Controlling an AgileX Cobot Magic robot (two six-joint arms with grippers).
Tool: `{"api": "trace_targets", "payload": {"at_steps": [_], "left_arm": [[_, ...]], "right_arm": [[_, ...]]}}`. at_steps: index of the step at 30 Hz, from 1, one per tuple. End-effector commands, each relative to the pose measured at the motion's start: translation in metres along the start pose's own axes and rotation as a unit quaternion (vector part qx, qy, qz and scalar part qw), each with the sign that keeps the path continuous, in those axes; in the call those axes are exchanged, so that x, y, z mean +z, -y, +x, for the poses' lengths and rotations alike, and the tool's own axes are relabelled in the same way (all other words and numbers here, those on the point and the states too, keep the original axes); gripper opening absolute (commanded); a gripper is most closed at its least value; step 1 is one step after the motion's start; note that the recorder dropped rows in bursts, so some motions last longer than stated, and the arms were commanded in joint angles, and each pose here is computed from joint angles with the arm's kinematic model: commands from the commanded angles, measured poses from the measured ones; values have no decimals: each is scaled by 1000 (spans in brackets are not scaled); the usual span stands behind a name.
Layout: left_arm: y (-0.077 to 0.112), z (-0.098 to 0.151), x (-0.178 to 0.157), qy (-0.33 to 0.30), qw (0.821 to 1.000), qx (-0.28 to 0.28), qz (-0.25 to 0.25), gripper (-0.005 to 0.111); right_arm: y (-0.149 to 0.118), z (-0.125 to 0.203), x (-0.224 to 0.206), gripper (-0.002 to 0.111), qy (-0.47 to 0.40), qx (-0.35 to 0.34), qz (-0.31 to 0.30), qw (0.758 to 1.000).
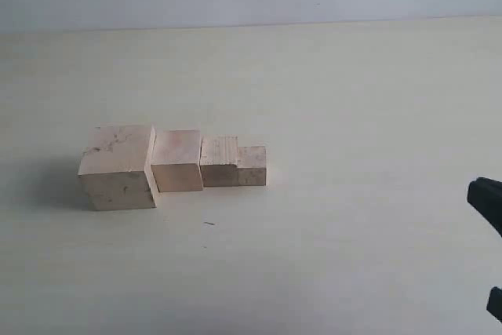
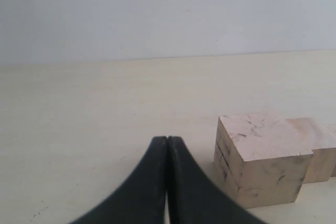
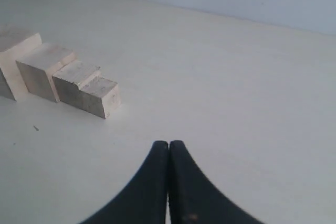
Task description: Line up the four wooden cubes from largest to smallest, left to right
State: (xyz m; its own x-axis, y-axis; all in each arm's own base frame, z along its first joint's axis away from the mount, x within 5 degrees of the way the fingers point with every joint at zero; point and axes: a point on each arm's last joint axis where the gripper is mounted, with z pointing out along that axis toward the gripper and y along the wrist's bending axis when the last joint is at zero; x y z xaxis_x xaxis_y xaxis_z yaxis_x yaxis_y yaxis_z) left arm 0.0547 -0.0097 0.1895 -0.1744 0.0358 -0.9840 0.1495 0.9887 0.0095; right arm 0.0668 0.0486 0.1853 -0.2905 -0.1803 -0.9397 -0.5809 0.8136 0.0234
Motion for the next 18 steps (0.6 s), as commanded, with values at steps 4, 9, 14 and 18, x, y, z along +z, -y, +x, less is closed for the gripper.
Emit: {"api": "trace_targets", "payload": {"at_steps": [4,9,14,18], "left_arm": [[0,0,0,5,1000,-6,0,0],[0,0,0,5,1000,-6,0,0],[0,0,0,5,1000,-6,0,0],[0,0,0,5,1000,-6,0,0]], "right_arm": [[19,-14,-29,0,177,28,151,972],[24,-8,-37,0,173,40,218,960],[24,-3,-35,0,147,57,212,964],[25,-3,-35,0,148,61,222,962]]}}
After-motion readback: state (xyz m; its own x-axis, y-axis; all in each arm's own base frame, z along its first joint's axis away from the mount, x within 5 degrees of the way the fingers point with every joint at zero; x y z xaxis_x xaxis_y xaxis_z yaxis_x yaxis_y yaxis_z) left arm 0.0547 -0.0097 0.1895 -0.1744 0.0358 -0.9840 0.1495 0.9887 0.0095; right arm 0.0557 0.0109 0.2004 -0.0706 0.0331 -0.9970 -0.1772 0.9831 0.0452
